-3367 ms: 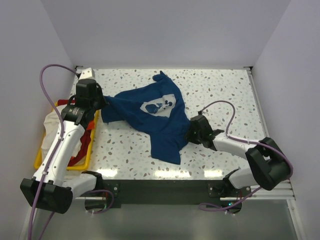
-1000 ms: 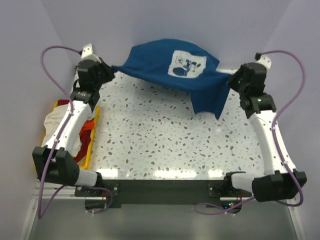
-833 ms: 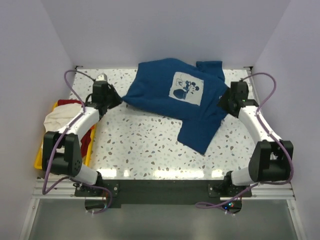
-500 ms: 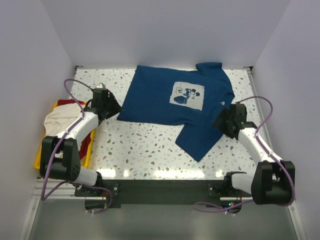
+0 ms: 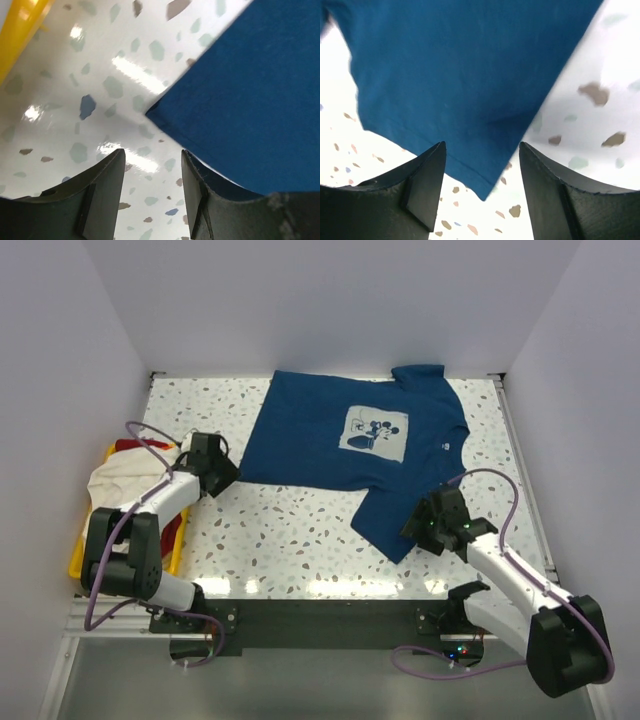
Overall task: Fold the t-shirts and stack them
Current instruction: Flatten the tshirt out, then fold the tshirt
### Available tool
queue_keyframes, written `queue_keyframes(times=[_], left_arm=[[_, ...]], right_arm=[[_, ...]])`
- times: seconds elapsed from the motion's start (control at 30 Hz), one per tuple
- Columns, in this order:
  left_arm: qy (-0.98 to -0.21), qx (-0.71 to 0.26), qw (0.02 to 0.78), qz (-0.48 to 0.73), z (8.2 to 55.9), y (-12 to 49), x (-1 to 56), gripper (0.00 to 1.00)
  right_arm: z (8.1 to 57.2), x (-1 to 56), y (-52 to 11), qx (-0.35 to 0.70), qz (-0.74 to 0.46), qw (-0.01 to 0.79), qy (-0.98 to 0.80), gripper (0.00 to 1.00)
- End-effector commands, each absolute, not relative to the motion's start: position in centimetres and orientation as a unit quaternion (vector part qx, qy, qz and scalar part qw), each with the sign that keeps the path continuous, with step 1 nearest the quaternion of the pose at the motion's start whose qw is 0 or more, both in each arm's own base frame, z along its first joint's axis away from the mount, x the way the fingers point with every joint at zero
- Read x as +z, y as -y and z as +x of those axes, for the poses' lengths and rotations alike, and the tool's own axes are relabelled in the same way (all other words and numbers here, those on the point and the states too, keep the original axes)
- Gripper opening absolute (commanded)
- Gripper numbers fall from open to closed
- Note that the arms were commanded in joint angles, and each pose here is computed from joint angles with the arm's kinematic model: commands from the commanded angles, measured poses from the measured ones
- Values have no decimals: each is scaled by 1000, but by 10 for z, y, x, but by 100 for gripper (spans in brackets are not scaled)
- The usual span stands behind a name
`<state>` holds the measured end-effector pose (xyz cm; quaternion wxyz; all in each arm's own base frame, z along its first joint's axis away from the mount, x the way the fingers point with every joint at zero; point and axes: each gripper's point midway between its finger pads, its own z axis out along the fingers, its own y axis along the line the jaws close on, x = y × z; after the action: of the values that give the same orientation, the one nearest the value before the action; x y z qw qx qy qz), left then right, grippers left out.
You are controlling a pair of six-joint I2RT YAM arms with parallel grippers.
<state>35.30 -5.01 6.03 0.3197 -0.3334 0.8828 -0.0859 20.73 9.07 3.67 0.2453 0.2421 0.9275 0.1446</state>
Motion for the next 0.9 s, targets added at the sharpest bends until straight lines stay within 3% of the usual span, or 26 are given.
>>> queue_keyframes(times=[0.0, 0.87], left_arm=[[-856, -88, 341, -379, 353, 45, 57, 53], [-849, -75, 364, -377, 338, 43, 44, 50]], right_arm=[[180, 17, -99, 138, 255, 195, -937, 62], [129, -9, -112, 96, 219, 115, -964, 42]])
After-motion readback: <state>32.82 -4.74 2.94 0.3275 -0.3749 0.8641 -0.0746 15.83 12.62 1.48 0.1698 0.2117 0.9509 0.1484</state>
